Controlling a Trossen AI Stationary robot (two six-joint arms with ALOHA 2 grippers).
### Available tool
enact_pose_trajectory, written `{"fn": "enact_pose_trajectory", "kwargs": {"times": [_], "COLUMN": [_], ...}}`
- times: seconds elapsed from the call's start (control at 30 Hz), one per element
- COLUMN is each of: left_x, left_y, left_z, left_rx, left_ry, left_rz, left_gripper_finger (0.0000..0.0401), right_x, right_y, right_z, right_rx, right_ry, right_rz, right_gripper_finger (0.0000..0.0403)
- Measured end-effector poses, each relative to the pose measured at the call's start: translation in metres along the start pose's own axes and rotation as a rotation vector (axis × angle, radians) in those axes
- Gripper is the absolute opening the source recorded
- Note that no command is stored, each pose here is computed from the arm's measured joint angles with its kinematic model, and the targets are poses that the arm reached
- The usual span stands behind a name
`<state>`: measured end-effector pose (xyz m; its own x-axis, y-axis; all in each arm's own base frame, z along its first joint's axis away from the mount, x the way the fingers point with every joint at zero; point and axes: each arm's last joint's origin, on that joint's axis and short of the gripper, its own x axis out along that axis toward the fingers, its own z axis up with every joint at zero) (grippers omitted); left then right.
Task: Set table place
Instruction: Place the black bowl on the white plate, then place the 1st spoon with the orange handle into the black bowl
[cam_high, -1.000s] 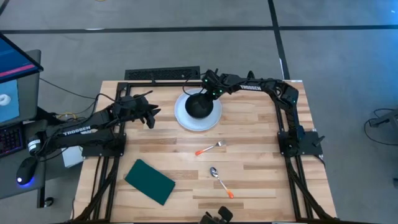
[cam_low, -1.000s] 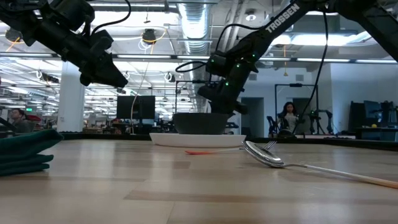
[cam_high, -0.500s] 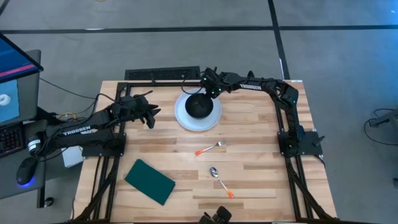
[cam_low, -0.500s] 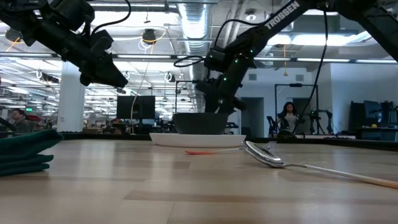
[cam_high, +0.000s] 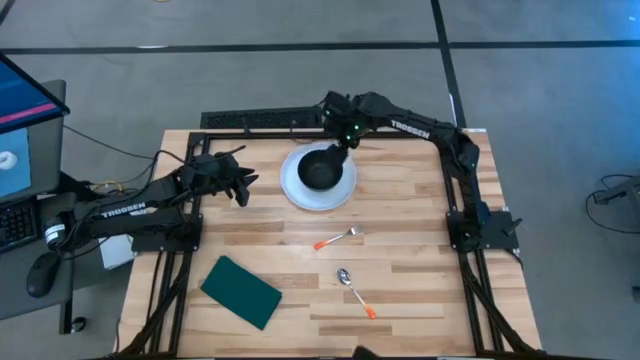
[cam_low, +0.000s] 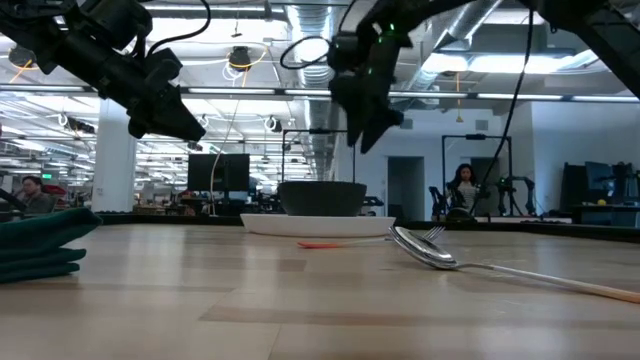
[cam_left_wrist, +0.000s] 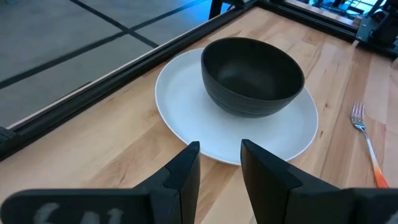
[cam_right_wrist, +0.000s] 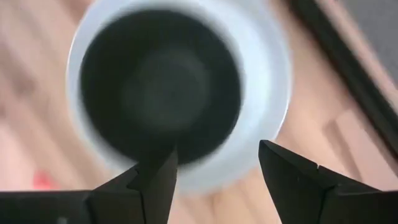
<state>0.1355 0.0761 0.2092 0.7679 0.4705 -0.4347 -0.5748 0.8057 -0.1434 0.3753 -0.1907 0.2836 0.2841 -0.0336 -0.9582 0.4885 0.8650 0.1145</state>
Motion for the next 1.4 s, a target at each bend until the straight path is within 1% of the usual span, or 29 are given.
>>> {"fn": "enact_pose_trajectory", "kwargs": {"times": [0.1,0.2,0.27,0.37,0.5,0.57,0.63,0.7,0.73,0.83,0.9,0.97,1.03,1.1,1.2,1.4], "left_x": [0.0,0.0,0.0,0.0,0.0,0.0,0.0,0.0,0.0,0.0,0.0,0.0,0.0,-0.001,-0.001,-0.001], "left_y": [0.0,0.001,0.001,0.001,0.001,0.0,0.0,0.0,0.0,-0.001,-0.002,-0.004,-0.005,-0.007,-0.01,-0.014], "left_z": [-0.002,-0.005,-0.006,-0.006,-0.006,-0.006,-0.006,-0.006,-0.006,-0.004,-0.004,-0.004,-0.004,-0.003,-0.002,-0.001], "left_rx": [0.001,0.002,-0.005,-0.007,-0.007,-0.007,-0.001,0.002,0.003,0.005,0.007,0.01,0.015,0.021,0.027,0.03], "left_ry": [0.021,0.048,0.06,0.062,0.065,0.064,0.065,0.062,0.062,0.05,0.049,0.052,0.052,0.044,0.031,0.012], "left_rz": [0.004,0.008,0.011,0.007,-0.006,-0.007,-0.007,-0.02,-0.026,-0.047,-0.064,-0.084,-0.101,-0.119,-0.136,-0.163], "left_gripper_finger": [0.0106,0.0106,0.0106,0.0106,0.0106,0.0106,0.0106,0.0106,0.0106,0.0106,0.0106,0.0106,0.0106,0.0105,0.0106,0.0106], "right_x": [-0.009,-0.011,-0.011,-0.01,-0.025,-0.029,-0.035,-0.041,-0.044,-0.045,-0.042,-0.036,-0.027,-0.016,0.002,0.042], "right_y": [0.024,0.048,0.065,0.09,0.12,0.132,0.14,0.143,0.144,0.145,0.146,0.144,0.144,0.142,0.139,0.12], "right_z": [-0.014,-0.03,-0.039,-0.047,-0.066,-0.079,-0.091,-0.108,-0.114,-0.137,-0.147,-0.162,-0.172,-0.183,-0.192,-0.207], "right_rx": [-0.09,-0.141,-0.17,-0.216,-0.274,-0.282,-0.28,-0.244,-0.224,-0.166,-0.113,-0.066,-0.029,0.004,0.063,0.238], "right_ry": [0.138,0.27,0.327,0.33,0.306,0.292,0.238,0.218,0.175,0.098,0.023,0.006,-0.036,-0.057,-0.119,-0.145], "right_rz": [0.01,0.01,0.008,0.013,0.022,-0.011,-0.036,-0.066,-0.064,-0.041,0.002,0.017,0.04,0.035,0.026,-0.025], "right_gripper_finger": [0.0249,0.0249,0.0249,0.0249,0.0249,0.0249,0.0249,0.0249,0.0249,0.0249,0.0249,0.0249,0.0249,0.0249,0.0249,0.0249]}}
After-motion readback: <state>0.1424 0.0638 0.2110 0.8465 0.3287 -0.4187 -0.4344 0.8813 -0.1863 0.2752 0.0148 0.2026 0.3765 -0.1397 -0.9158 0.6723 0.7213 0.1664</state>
